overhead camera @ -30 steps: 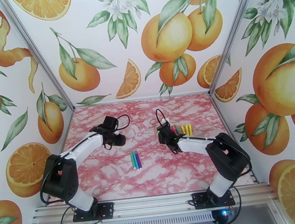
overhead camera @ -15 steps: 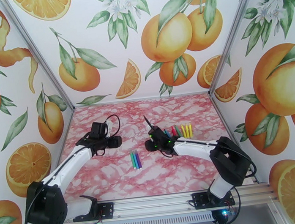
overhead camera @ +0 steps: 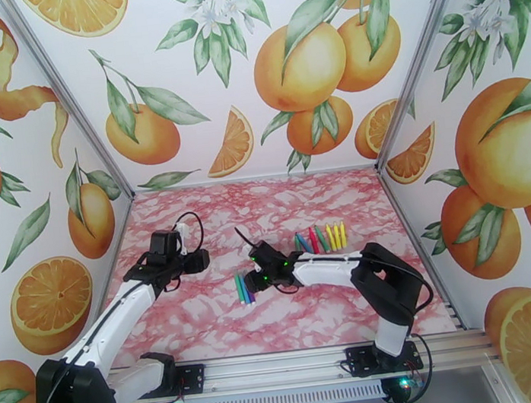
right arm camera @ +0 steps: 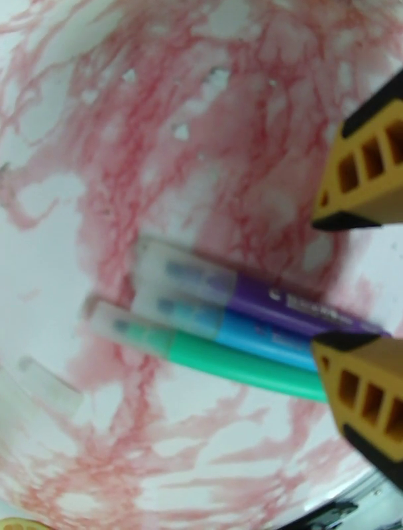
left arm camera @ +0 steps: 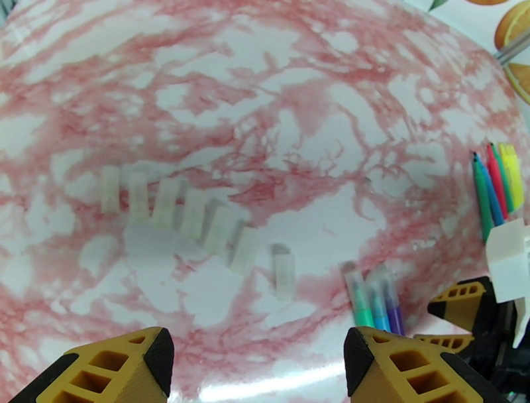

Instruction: Open the pen caps

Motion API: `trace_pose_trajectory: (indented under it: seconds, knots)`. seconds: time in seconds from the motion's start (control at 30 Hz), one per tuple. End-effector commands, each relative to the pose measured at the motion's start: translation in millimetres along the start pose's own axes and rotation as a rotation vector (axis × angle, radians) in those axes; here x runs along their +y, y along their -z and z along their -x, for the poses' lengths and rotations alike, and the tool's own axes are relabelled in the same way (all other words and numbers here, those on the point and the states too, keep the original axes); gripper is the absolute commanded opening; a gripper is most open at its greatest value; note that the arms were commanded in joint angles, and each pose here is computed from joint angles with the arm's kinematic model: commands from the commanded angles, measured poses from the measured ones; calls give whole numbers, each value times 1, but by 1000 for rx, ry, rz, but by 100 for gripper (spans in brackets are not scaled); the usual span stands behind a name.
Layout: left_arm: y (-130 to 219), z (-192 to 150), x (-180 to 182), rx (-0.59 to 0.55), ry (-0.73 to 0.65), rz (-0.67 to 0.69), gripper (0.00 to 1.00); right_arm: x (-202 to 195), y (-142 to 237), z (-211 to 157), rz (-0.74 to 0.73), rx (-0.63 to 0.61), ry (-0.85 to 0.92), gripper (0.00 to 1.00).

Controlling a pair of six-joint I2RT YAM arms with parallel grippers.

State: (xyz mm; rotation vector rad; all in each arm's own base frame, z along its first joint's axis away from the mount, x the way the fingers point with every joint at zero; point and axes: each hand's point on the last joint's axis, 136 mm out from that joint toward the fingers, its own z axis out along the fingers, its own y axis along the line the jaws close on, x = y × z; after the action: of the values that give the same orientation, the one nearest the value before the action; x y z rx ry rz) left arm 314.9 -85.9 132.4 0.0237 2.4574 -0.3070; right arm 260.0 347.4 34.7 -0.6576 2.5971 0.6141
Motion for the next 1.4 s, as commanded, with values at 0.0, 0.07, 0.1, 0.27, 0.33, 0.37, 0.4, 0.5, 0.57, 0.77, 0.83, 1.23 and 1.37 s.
trace_pose_trajectory:
  seconds: [0.0, 0.07, 0.1, 0.27, 0.33, 0.37, 0.4, 0.5, 0.57, 0.77, 0.83, 1.23, 1.37]
  knots:
    - [2, 5, 3, -38, 15, 5, 72, 7, -4, -1, 13, 26, -1, 46]
    - [1, 3, 3, -36, 20, 6, 71, 8, -6, -4, 13, 34, -1, 46]
    - [2, 3, 3, -37, 21, 4, 72, 9, -7, -5, 13, 37, -2, 46]
    - [3, 0, 3, -44, 20, 2, 72, 12, -13, -11, 14, 57, 2, 46]
    - [2, 0, 3, -43, 20, -1, 72, 14, -14, -12, 15, 61, 2, 46]
    - [1, -1, 3, -41, 21, 0, 72, 14, -15, -12, 14, 63, 3, 46]
    - [1, -1, 3, -41, 19, 0, 72, 15, -16, -13, 12, 62, 4, 45]
    - [-2, -1, 3, -35, 19, -2, 72, 11, -16, -14, -11, 65, 1, 44]
    - [-3, -1, 3, -32, 20, -5, 72, 7, -15, -15, -39, 67, -1, 43]
    - [-3, 0, 0, -33, 22, -18, 73, -8, -11, -23, -145, 88, 15, 39]
    - [-3, 0, -1, -35, 23, -21, 72, -12, -10, -24, -182, 93, 29, 38]
    - [-9, 0, -7, -37, 71, -63, 73, -24, -22, -32, -275, 115, 55, 29]
    - [-11, 2, -8, -36, 77, -71, 73, -28, -24, -33, -295, 118, 63, 26]
